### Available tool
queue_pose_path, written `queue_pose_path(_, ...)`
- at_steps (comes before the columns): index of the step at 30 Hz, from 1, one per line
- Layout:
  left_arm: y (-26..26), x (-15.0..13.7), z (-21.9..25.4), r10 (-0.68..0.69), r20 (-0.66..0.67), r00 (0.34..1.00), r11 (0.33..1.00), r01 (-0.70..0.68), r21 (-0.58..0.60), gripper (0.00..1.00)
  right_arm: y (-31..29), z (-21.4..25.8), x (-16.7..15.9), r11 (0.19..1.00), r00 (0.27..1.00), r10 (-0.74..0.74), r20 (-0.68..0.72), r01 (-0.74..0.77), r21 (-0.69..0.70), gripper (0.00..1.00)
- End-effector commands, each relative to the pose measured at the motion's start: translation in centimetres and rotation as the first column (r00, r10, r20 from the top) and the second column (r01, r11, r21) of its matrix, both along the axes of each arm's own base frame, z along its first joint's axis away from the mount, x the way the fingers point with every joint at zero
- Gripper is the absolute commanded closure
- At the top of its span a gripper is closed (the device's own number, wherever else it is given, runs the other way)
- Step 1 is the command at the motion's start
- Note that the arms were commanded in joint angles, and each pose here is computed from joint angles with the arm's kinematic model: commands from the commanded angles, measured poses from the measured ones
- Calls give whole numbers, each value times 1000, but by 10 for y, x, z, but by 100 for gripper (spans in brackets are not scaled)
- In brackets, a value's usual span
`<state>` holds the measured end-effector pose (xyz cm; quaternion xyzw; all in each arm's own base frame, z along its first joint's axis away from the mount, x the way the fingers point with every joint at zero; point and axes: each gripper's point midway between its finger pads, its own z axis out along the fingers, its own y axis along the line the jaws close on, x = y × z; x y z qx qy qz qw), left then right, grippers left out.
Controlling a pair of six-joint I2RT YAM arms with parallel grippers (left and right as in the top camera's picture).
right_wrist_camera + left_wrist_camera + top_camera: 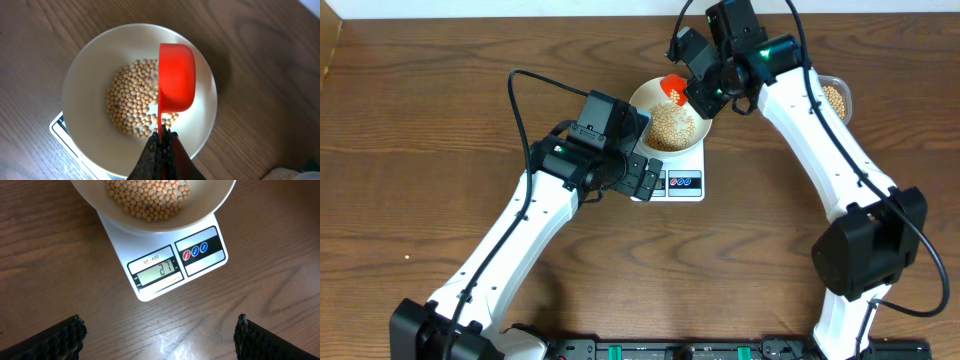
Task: Scoop item into bowl and weigh 50g on scale
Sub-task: 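Tilt the scoop with the right gripper, pouring soybeans into the bowl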
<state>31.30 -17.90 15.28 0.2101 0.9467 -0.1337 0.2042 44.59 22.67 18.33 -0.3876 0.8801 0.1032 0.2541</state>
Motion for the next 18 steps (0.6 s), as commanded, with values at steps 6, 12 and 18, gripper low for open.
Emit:
queue_pose_path(6,3,0,-7,6,-12,1000,1000,-6,20,3,2,50,-12,992,983,125,138,-121,-31,99)
queue_pose_path(12,3,0,-7,6,-12,1000,1000,-6,20,4,6,52,-18,984,973,175,150,-168,-55,99)
queue_pose_path(18,3,0,-7,6,-12,1000,1000,-6,20,4,1,56,-14,993,983,115,144,-113,-24,99)
